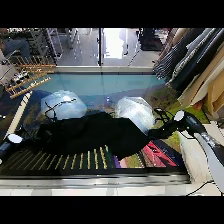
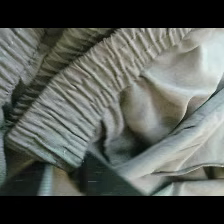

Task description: Fold the clothes and pants, and hang the long-sleeved shirts on hangers.

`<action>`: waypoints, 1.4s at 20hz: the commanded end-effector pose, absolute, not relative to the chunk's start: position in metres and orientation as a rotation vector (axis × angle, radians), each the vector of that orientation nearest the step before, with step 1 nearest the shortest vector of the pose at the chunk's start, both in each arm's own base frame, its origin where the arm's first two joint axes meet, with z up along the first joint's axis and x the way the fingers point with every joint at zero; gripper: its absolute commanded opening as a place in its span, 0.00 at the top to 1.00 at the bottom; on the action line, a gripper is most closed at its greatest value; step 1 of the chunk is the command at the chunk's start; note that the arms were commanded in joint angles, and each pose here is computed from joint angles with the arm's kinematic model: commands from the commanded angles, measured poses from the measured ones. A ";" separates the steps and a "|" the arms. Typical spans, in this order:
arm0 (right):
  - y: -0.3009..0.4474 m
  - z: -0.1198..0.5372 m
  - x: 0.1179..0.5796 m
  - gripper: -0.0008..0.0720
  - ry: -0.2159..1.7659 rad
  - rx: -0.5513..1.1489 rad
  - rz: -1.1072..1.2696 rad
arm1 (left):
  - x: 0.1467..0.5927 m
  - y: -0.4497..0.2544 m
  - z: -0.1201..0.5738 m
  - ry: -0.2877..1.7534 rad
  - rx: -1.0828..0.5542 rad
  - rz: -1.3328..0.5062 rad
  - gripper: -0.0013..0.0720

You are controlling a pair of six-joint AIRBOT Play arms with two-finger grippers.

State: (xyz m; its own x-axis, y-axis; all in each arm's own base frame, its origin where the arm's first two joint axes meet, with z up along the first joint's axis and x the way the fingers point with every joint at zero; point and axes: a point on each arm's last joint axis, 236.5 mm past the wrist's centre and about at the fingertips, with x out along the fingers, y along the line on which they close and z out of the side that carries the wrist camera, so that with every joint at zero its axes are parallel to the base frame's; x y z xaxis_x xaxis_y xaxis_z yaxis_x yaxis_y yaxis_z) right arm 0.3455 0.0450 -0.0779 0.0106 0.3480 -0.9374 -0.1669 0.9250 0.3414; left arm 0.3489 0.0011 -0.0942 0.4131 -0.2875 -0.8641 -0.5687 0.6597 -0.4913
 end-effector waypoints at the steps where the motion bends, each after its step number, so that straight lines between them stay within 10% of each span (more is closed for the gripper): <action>1: 0.051 -0.096 0.345 0.21 1.527 0.164 0.447 | 0.351 0.004 -0.094 1.157 -0.890 0.224 0.94; 11: 0.081 -0.101 0.359 0.94 1.471 0.251 0.515 | 0.372 0.004 -0.073 1.095 -0.887 0.177 0.96; 18: 0.047 -0.048 0.417 0.98 1.320 0.092 0.412 | 0.433 0.027 0.008 0.887 -0.867 0.115 0.96; 23: 0.002 0.192 0.518 0.98 0.773 -0.068 0.301 | 0.487 0.098 0.156 0.533 -0.808 0.111 0.96; 28: 0.056 0.231 0.445 0.97 0.868 -0.049 0.577 | 0.486 0.171 0.253 0.299 -0.755 0.180 0.97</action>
State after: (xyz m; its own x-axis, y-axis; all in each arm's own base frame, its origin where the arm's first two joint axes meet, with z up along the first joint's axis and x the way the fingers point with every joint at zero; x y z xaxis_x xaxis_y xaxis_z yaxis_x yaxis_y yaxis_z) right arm 0.4884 0.0332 0.2167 0.6114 0.3688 -0.7001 -0.3985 0.9079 0.1302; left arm 0.4894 0.1355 0.2020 0.9077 -0.0259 -0.4188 -0.2819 0.7017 -0.6543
